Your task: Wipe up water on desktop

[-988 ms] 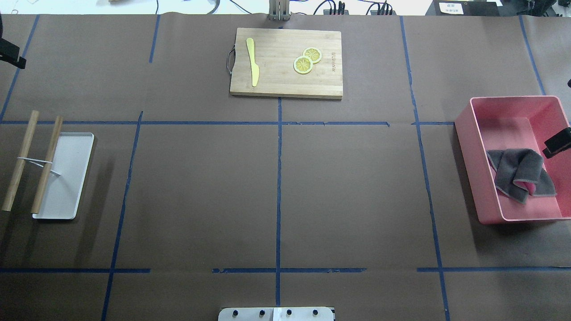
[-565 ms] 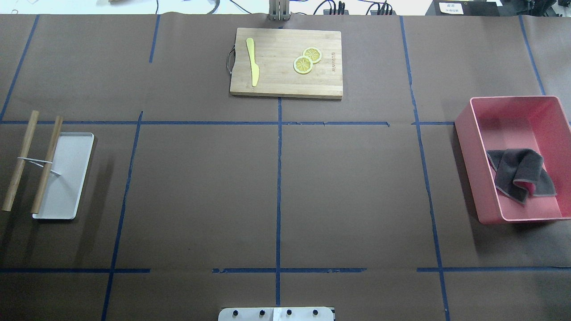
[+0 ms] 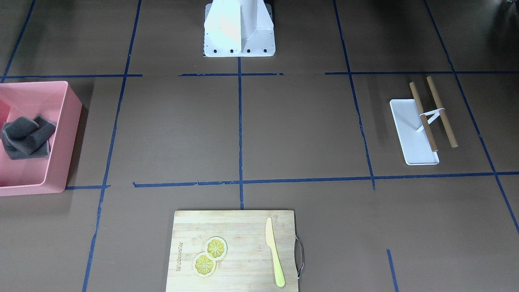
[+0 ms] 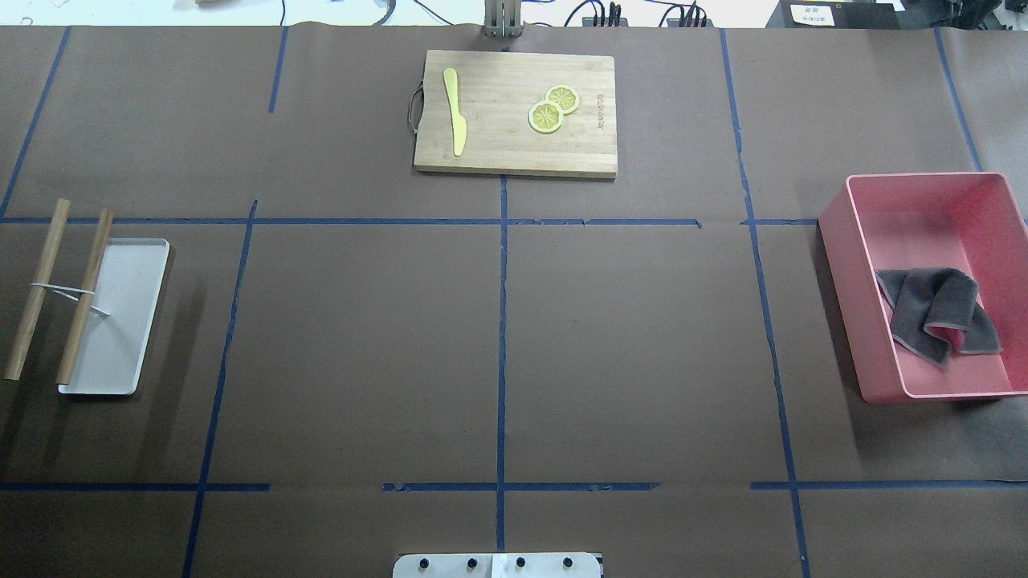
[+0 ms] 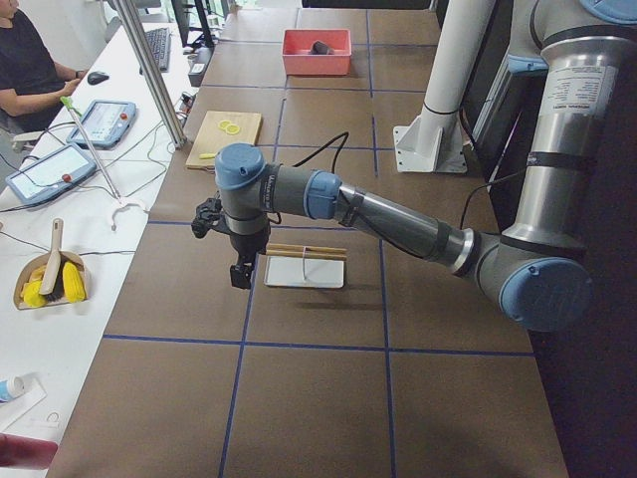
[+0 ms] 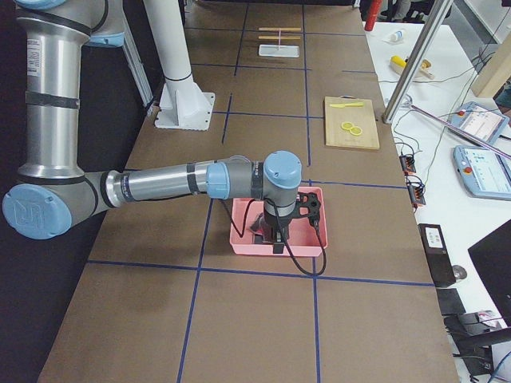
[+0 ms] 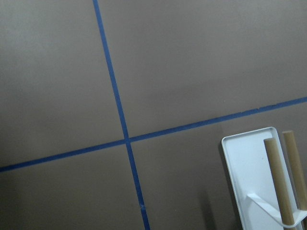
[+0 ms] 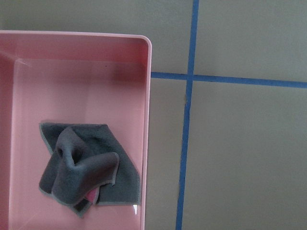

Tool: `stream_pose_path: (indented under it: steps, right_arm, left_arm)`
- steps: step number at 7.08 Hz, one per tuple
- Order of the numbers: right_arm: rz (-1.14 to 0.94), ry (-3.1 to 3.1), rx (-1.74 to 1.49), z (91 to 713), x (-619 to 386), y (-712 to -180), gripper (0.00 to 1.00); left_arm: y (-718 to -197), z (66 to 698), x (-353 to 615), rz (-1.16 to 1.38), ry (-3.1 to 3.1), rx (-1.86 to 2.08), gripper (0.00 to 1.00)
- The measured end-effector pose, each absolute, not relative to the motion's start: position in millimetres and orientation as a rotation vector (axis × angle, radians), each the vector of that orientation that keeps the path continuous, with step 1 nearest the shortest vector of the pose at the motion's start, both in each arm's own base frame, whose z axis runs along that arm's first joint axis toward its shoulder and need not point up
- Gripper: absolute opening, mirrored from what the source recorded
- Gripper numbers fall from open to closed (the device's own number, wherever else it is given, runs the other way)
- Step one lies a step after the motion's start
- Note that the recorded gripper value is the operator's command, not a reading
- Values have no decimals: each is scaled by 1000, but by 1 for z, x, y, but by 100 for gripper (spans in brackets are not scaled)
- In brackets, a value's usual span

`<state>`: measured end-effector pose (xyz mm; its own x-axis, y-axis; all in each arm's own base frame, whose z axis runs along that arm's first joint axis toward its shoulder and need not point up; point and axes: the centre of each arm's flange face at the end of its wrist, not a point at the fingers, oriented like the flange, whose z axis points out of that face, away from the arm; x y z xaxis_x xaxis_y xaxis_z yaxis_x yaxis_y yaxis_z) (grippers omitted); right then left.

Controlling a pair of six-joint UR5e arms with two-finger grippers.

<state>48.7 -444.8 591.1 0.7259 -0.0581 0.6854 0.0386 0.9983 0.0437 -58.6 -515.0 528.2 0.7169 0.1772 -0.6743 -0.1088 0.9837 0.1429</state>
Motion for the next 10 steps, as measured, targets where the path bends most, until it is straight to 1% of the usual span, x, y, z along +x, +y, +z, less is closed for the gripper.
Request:
stream_pose_path:
  steps: [3, 5, 10]
  right_arm:
    - [-56, -754, -2, 609, 47, -445, 100]
    - [-68, -751, -11, 610, 39, -446, 100]
    - [-73, -754, -18, 609, 34, -447, 100]
  left_arm:
    - [-505, 584, -58, 139, 767, 35, 100]
    - [-504, 596, -54, 138, 807, 34, 100]
    - [-479, 623, -52, 169, 823, 103, 100]
